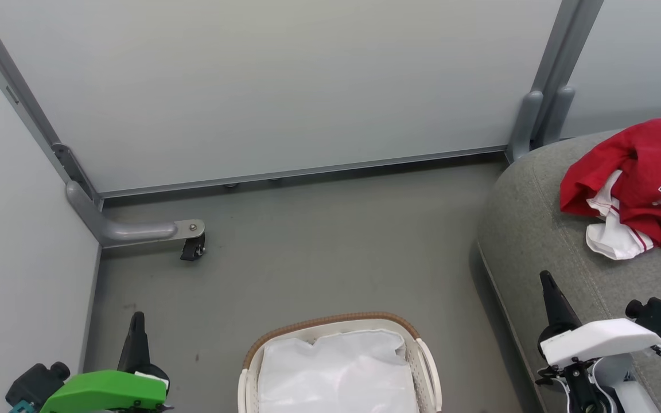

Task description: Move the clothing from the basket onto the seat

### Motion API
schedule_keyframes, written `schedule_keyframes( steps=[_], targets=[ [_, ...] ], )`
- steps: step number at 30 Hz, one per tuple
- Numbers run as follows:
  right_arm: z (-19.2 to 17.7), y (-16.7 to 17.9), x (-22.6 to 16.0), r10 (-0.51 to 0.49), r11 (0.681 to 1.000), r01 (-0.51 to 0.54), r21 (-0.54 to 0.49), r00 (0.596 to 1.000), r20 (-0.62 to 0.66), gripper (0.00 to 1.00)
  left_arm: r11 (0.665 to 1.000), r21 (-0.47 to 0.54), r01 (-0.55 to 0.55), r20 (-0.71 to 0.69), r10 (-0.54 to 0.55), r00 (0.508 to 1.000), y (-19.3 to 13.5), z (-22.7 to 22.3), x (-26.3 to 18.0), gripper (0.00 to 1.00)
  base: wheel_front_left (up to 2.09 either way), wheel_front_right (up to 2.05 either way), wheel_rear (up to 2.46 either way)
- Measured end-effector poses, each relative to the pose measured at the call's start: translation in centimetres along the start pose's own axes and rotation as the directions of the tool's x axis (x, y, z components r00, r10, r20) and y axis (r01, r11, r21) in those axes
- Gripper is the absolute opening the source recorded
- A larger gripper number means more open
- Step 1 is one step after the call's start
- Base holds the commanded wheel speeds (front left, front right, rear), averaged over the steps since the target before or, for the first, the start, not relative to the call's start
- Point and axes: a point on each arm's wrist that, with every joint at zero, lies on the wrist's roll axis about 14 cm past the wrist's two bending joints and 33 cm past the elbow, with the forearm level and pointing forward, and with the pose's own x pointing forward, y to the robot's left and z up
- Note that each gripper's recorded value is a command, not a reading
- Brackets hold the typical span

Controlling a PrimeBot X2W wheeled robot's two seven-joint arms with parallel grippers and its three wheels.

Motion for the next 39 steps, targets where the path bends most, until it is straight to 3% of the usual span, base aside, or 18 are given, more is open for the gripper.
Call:
schedule_keyframes(
  steps=[19, 39],
  targets=[
    [0.9, -0.2, 0.0, -0.008, 0.978, 0.005, 0.21, 1.0, 0.013, 0.0, 0.983, -0.184, 0.025, 0.001, -0.025, 1.0, -0.8, 0.8, 0.9, 0.0, 0.0, 0.0, 0.0],
    [1.9, -0.3, -0.1, -0.002, 0.917, -0.009, 0.399, 1.0, 0.027, 0.0, 0.935, -0.349, 0.063, 0.005, -0.066, 0.998, -1.8, 1.5, 1.6, 0.0, 0.0, 0.0, 0.0]
  ],
)
